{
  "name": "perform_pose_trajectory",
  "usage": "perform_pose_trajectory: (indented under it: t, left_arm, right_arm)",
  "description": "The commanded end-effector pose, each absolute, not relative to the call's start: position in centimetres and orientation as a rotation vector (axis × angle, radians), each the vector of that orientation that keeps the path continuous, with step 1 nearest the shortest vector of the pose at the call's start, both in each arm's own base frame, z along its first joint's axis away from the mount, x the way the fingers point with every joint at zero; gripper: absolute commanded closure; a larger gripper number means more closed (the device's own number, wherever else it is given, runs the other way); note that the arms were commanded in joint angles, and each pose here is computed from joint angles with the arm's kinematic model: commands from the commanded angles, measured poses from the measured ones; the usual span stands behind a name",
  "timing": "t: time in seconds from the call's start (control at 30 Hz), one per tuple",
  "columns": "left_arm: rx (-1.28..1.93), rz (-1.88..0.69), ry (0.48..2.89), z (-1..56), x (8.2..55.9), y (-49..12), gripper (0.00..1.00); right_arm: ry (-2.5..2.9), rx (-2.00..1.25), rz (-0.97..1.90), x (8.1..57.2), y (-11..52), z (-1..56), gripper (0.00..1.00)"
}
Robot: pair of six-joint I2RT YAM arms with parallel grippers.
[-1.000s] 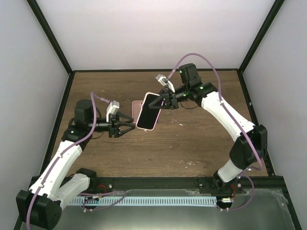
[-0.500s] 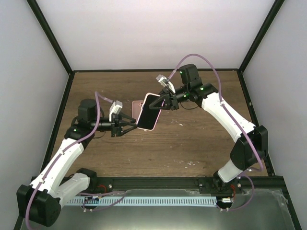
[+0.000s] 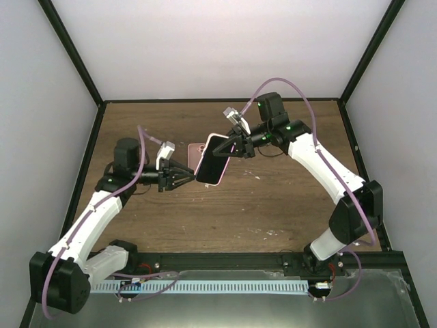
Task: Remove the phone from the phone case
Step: Remove the phone case from the phone.
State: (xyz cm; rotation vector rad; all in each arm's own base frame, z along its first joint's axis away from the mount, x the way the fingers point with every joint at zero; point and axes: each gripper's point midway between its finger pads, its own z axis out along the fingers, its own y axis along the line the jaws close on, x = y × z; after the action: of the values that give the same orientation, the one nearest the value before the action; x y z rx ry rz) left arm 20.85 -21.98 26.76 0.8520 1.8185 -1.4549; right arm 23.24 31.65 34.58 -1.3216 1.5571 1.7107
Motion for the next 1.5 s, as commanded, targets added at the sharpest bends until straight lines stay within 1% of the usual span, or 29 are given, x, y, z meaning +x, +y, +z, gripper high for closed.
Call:
perform_pose_trajectory:
  t: [0.0, 0.1, 0.17, 0.3, 0.47, 0.53, 0.6, 0.73, 0.9, 0.93, 1.03, 1.13, 1.2, 1.3, 1.33, 1.47]
  left_arm:
    - [0.778, -1.333, 1.860, 25.9, 23.4, -21.5, 0.67]
    - [0.778, -1.233, 1.899, 25.4, 24.2, -21.6, 0.74]
    - [0.801, -1.201, 1.901, 25.5, 24.4, -21.9, 0.76]
    - [0.853, -1.257, 1.832, 27.5, 23.5, -22.8, 0.77]
    - [0.959, -1.369, 1.700, 31.0, 21.3, -24.3, 0.80]
    - [0.958, -1.389, 1.686, 31.8, 21.4, -24.6, 0.81]
    - [0.943, -1.363, 1.689, 32.1, 22.0, -24.7, 0.82]
    - [0.883, -1.322, 1.747, 30.7, 23.5, -24.7, 0.86]
    - [0.913, -1.439, 1.711, 31.1, 22.0, -25.0, 0.90]
    - [0.912, -1.461, 1.711, 31.1, 21.7, -24.9, 0.92]
    - [0.861, -1.493, 1.716, 31.5, 22.0, -23.9, 1.00]
    - [0.723, -1.541, 1.734, 31.6, 23.4, -21.7, 1.00]
    - [0.630, -1.578, 1.758, 31.3, 24.3, -20.4, 1.00]
    - [0.568, -1.598, 1.769, 30.7, 24.7, -19.8, 1.00]
    - [0.558, -1.597, 1.766, 30.8, 24.8, -19.6, 1.00]
    - [0.508, -1.594, 1.761, 31.0, 25.4, -19.3, 1.00]
  right_arm:
    - [1.282, -1.474, 1.982, 16.7, 29.8, 39.6, 0.99]
    - [1.287, -1.494, 1.985, 16.3, 30.6, 39.2, 0.99]
    - [1.296, -1.504, 1.986, 16.1, 31.2, 38.7, 0.99]
    - [1.333, -1.504, 1.986, 16.6, 32.3, 37.6, 0.99]
    - [1.380, -1.506, 1.995, 17.0, 33.6, 35.9, 0.99]
    - [1.395, -1.519, 2.002, 16.7, 34.4, 35.2, 0.99]
    - [1.401, -1.531, 2.007, 16.6, 35.1, 35.0, 0.99]
    - [1.397, -1.544, 2.003, 16.7, 36.1, 35.2, 0.99]
    - [1.423, -1.538, 1.992, 17.0, 36.8, 34.5, 0.99]
    - [1.434, -1.533, 1.976, 17.3, 37.0, 34.2, 0.96]
    - [1.474, -1.493, 1.898, 19.2, 36.9, 34.1, 0.85]
    - [1.524, -1.415, 1.795, 22.1, 36.0, 34.4, 0.75]
    - [1.559, -1.360, 1.713, 24.0, 35.3, 34.5, 0.62]
    - [1.596, -1.291, 1.616, 26.7, 34.1, 35.0, 0.36]
    - [1.600, -1.270, 1.587, 27.6, 33.7, 35.5, 0.33]
    - [1.634, -1.169, 1.415, 31.2, 32.5, 36.7, 0.28]
